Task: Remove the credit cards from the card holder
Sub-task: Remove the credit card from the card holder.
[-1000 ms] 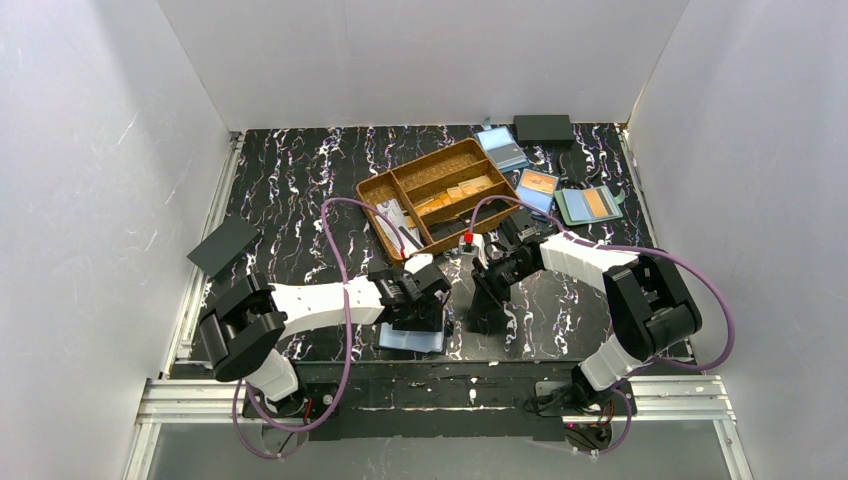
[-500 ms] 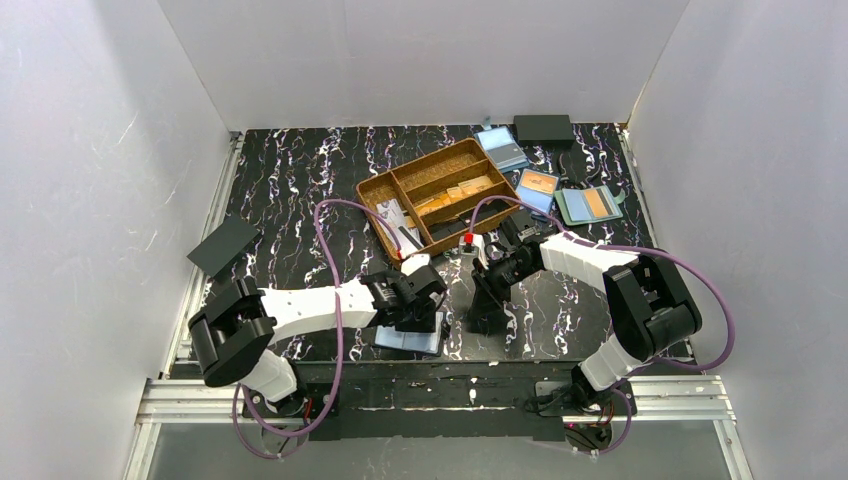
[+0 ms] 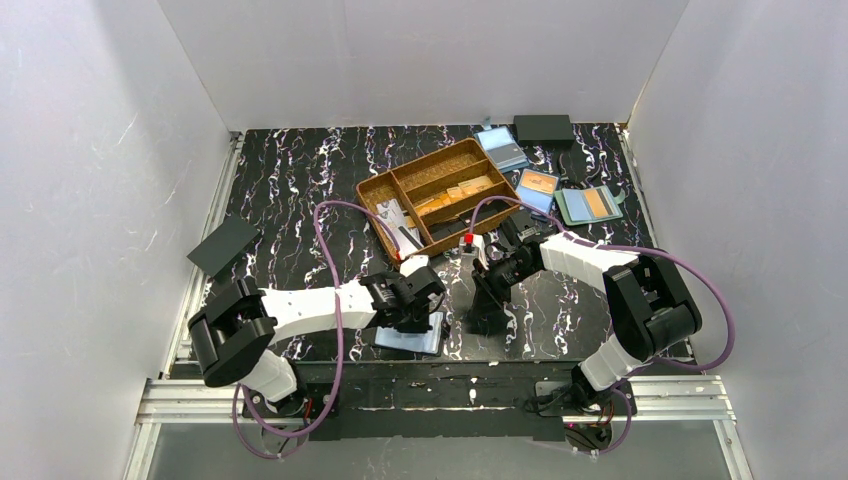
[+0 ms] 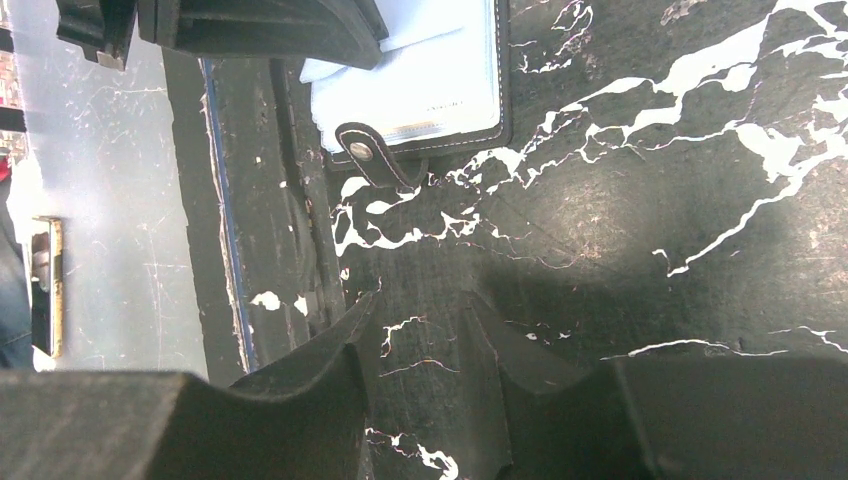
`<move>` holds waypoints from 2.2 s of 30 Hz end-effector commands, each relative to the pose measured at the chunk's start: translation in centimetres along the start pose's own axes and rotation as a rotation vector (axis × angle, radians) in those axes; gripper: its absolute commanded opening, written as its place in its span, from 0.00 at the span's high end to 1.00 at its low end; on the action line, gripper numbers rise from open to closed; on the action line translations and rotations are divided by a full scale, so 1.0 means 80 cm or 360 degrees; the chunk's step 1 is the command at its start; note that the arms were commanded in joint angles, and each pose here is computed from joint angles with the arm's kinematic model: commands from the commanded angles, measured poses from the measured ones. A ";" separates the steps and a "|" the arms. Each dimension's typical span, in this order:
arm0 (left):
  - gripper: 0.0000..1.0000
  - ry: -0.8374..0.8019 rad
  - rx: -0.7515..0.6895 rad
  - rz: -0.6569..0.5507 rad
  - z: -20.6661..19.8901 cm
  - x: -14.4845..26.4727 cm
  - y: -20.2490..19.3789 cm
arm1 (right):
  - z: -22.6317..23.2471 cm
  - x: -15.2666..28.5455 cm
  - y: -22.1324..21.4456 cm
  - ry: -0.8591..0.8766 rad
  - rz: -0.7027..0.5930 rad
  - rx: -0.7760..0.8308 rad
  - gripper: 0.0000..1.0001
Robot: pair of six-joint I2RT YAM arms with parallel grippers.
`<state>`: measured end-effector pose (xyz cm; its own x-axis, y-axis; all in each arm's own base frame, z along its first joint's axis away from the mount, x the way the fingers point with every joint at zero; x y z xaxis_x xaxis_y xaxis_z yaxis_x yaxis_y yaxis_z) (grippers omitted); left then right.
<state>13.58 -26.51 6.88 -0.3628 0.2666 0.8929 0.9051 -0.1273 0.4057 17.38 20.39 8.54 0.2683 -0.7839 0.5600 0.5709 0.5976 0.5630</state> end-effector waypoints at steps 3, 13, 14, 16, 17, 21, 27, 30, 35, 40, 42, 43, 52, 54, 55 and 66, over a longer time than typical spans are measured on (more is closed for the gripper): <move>0.99 0.0199 -0.0035 -0.0042 0.034 0.016 0.003 | 0.005 0.002 0.016 0.0040 -0.0034 0.0053 0.59; 0.71 0.0479 0.0247 -0.0240 0.106 0.046 0.011 | 0.007 0.003 0.017 0.0053 -0.0040 0.0056 0.59; 0.68 0.0502 0.0263 -0.0246 0.111 0.049 0.010 | 0.007 0.003 0.017 0.0053 -0.0039 0.0058 0.59; 0.66 0.0510 0.0280 -0.0262 0.117 0.055 0.011 | 0.007 0.003 0.017 0.0055 -0.0040 0.0058 0.59; 0.65 0.0497 0.0277 -0.0270 0.118 0.059 0.012 | 0.007 0.003 0.017 0.0056 -0.0039 0.0056 0.59; 0.54 0.0205 0.0168 -0.0301 0.091 0.078 0.022 | 0.007 0.003 0.017 0.0054 -0.0038 0.0060 0.59; 0.38 -0.0518 -0.0045 -0.0393 0.025 0.104 0.027 | 0.006 0.002 0.016 0.0054 -0.0031 0.0056 0.59; 0.38 -0.0460 -0.0063 -0.0270 0.026 0.085 0.016 | 0.006 0.002 0.016 0.0051 -0.0029 0.0058 0.59; 0.38 -0.0327 -0.0067 -0.0149 0.026 0.052 0.008 | 0.005 0.002 0.015 0.0045 -0.0023 0.0055 0.59; 0.38 -0.0040 -0.0055 -0.0035 0.039 0.023 0.004 | 0.004 0.002 0.014 0.0047 -0.0019 0.0049 0.59; 0.39 0.0018 -0.0063 0.0003 0.039 0.015 0.003 | 0.004 0.002 0.014 0.0048 -0.0017 0.0049 0.59; 0.41 0.0025 -0.0065 0.0016 0.038 0.013 0.003 | 0.004 0.002 0.014 0.0049 -0.0015 0.0047 0.59; 0.54 -0.0018 -0.0092 0.0055 0.021 0.005 -0.001 | 0.005 0.002 0.015 0.0054 -0.0019 0.0054 0.59; 0.63 -0.0005 -0.0083 0.0062 0.023 0.002 -0.003 | 0.005 0.002 0.015 0.0053 -0.0019 0.0055 0.59; 0.65 0.0002 -0.0078 0.0066 0.024 0.001 -0.004 | 0.005 0.003 0.015 0.0052 -0.0021 0.0058 0.59; 0.91 0.0091 -0.0022 -0.0009 0.041 0.009 -0.003 | 0.006 0.003 0.016 0.0055 -0.0024 0.0061 0.59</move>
<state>13.73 -23.94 6.28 -0.3410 0.2361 0.9100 0.9098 -0.1609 0.3826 17.31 20.39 8.55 0.2840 -0.7805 0.5570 0.5666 0.6052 0.5592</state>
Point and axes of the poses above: each gripper's point midway between its finger pads, its own x axis back along the fingers, its own z axis along the line the jaws close on, y = z × x, the point moved 4 cm from there along x, back along the fingers, and after that the axes turned 5 degrees about -x, right-handed, at the moved point
